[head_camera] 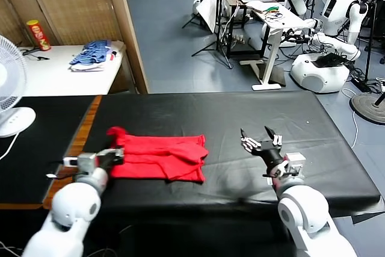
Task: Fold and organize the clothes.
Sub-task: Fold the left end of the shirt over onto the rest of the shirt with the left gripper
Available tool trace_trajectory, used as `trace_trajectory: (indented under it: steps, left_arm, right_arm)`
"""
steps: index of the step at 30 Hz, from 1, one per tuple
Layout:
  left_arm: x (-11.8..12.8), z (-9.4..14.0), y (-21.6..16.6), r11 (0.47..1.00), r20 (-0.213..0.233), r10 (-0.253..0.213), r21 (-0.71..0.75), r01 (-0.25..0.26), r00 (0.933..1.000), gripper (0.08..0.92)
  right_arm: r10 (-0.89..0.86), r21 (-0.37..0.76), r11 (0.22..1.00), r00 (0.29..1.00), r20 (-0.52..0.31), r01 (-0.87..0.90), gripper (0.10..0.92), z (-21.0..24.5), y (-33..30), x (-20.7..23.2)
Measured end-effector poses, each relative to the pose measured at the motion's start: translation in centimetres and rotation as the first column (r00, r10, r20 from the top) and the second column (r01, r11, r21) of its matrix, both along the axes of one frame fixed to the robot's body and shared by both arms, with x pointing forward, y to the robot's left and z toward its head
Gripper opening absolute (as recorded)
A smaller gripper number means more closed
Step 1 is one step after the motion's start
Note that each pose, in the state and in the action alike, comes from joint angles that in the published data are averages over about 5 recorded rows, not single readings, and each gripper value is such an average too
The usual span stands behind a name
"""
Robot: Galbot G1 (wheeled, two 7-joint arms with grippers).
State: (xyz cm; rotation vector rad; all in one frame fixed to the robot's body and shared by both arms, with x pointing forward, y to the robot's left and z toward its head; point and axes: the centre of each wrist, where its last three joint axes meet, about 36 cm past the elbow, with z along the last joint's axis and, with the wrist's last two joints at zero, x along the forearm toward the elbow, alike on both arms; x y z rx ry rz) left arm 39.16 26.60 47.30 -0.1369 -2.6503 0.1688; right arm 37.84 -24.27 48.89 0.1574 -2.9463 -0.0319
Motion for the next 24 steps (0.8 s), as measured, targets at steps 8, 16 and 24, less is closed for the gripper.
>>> trace_trajectory:
  steps: [8, 16, 24]
  left_arm:
    - [0.3, -0.2, -5.1, 0.96, -0.013, -0.073, -0.272, 0.067, 0.9972, 0.151]
    - [0.5, -1.1, -8.0, 0.925, -0.008, -0.096, -0.37, 0.086, 0.9954, 0.151]
    - [0.9, -1.9, -9.2, 0.905, -0.018, -0.078, -0.421, 0.063, 0.9968, 0.151]
  right_arm:
    - [-0.013, 0.0, 1.0, 1.0, -0.014, 0.013, 0.798, -0.7, 0.0, 0.4]
    - [-0.005, 0.003, 1.0, 1.0, -0.022, 0.005, 0.798, -1.0, 0.2, 0.4]
    - [-0.007, -0.015, 1.0, 1.0, -0.028, 0.007, 0.798, -1.5, 0.3, 0.4]
